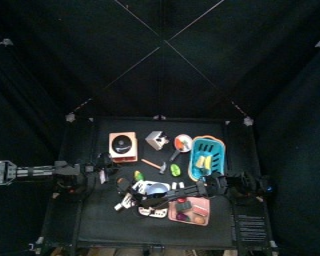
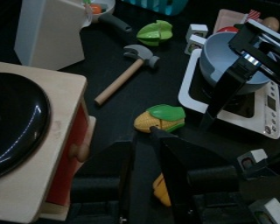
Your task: Grab apple
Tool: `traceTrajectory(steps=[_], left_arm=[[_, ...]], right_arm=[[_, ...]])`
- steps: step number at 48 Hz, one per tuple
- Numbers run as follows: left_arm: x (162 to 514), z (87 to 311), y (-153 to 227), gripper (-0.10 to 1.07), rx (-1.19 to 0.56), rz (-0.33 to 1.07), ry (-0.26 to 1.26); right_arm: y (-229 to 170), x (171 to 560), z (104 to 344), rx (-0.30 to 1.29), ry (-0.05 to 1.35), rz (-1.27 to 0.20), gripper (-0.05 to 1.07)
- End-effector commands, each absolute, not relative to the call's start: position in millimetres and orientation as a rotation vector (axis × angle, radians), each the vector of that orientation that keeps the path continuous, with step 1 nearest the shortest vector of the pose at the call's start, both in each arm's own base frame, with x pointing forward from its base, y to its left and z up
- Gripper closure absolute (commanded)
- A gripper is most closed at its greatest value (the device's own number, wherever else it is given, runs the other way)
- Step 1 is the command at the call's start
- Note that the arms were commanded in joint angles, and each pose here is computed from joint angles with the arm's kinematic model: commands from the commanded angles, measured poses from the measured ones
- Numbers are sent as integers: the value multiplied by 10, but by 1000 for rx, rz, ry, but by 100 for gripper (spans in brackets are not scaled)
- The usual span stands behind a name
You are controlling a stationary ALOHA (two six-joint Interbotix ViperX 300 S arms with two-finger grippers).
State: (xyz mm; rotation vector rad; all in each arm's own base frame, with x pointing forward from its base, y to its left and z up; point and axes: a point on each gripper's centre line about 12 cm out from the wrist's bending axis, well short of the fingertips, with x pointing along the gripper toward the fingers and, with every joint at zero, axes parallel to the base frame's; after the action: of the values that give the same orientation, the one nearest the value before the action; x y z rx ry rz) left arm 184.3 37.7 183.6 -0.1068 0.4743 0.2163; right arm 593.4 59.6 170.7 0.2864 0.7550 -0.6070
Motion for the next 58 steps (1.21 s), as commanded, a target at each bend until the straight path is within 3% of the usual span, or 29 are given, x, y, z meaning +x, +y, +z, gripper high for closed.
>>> traceTrajectory(steps=[1,16,31,43,53,58], left_arm=[[1876,1894,372,32,-106,209,453],[1880,1888,336,32,-103,191,455],[1884,1894,328,32,-102,187,454],[1931,1953,197,32,-83,112,417],[1955,1998,131,32,-82,72,377],[1959,2006,128,32,-80,70,374]], right_arm=[[637,5960,2045,319,691,-584,3],[991,5889,2255,251,664,-576,3],[1190,5534,2532,105,697,-785,4],[1268,5205,2573,9,753,-992,3],[1299,5004,2670,40,729,-1049,3],[1276,4809,2607,53,726,-1083,3]])
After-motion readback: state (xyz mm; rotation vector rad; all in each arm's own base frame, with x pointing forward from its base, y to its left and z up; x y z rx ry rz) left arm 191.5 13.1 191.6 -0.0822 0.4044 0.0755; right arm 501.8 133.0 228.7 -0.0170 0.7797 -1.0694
